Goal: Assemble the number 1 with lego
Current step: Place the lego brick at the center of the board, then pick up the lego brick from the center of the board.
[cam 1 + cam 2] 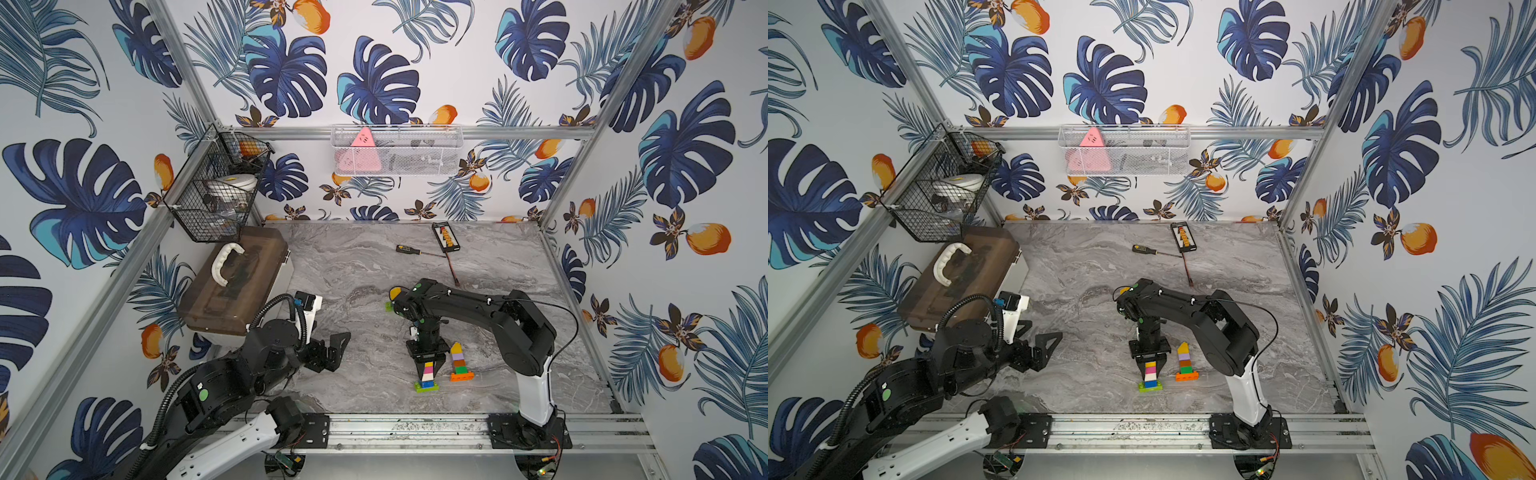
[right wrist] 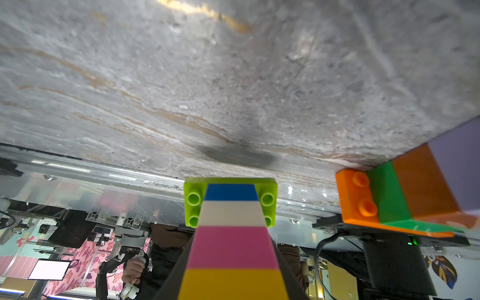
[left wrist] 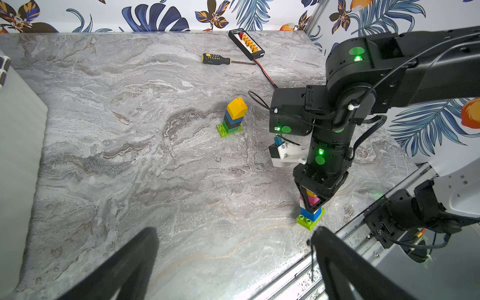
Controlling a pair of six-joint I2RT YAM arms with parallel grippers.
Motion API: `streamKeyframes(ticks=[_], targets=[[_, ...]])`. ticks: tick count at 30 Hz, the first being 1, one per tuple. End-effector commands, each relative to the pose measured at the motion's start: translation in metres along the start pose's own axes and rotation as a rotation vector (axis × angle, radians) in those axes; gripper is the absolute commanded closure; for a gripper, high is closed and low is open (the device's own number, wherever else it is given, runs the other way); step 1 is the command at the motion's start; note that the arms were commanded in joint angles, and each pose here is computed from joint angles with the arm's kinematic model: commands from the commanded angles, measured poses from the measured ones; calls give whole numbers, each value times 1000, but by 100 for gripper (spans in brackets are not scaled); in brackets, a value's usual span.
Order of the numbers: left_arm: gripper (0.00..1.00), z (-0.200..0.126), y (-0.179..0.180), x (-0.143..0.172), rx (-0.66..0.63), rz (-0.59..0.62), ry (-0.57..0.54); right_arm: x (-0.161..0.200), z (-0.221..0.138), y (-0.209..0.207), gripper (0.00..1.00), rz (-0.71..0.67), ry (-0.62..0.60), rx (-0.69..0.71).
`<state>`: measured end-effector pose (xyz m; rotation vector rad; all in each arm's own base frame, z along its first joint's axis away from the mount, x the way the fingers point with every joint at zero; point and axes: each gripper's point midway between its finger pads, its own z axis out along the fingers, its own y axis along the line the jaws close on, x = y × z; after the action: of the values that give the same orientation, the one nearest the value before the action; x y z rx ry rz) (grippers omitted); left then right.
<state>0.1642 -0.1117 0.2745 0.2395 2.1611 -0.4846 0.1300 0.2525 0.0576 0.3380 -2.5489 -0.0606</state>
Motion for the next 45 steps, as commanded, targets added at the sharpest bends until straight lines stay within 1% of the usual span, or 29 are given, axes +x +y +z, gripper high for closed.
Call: streamKeyframes(ticks=[1, 5, 11, 13, 15, 17, 20, 23, 26, 29, 30, 31, 32, 34, 35, 37, 39, 40, 42, 45], targets=[[1, 1, 1, -4, -13, -4, -11, 0, -2, -6, 73, -10, 3, -9], [1, 1, 1, -4, -14, -4, -12, -4, 0, -10, 71, -7, 10, -11], [1, 1, 2, -4, -17, -3, -12, -11, -2, -16, 63, 12, 1, -6], [1, 1, 2, -4, -16, -5, -15, -17, 2, -23, 57, 40, 15, 11], [1, 0, 2, -4, -16, -5, -16, -22, -2, -27, 54, 64, 5, 5], [1, 0, 2, -4, -14, -6, -18, -26, -7, -29, 46, 85, -16, -7], [1, -2, 2, -4, -12, -8, -24, -31, -19, -32, 42, 104, -57, 16], [1, -2, 2, -4, -9, -7, -25, -31, -52, -35, 37, 127, -169, 30], [1, -1, 2, -4, -8, -5, -23, -38, -100, -41, 22, 162, -353, 57], [1, -1, 1, -4, -6, -6, -22, -54, -152, -38, 1, 181, -596, 45], [1, -1, 1, -4, -5, -5, -22, -62, -167, -33, 0, 178, -679, 15], [1, -1, 2, -5, -9, -6, -23, -69, -176, -27, 0, 166, -734, -22], [1, -1, 2, -4, -10, -7, -21, -75, -185, -21, 0, 151, -775, -48], [1, -2, 3, -5, -14, -8, -24, -88, -197, -14, 0, 126, -831, -34], [1, -1, 3, -5, -17, -9, -22, -93, -199, -13, 0, 126, -844, -8], [1, -1, 3, -5, -19, -8, -22, -104, -193, -7, 0, 149, -829, 49], [1, 1, 3, -4, -22, -7, -15, -112, -186, 5, 3, 162, -818, 65], [1, 1, 3, -4, -21, -5, -10, -113, -186, 12, 4, 167, -843, 78], [1, 2, 2, -4, -24, -3, -7, -129, -175, 24, 6, 164, -866, 106], [1, 3, 3, -3, -26, -6, -6, -147, -169, 29, 8, 182, -882, 119]])
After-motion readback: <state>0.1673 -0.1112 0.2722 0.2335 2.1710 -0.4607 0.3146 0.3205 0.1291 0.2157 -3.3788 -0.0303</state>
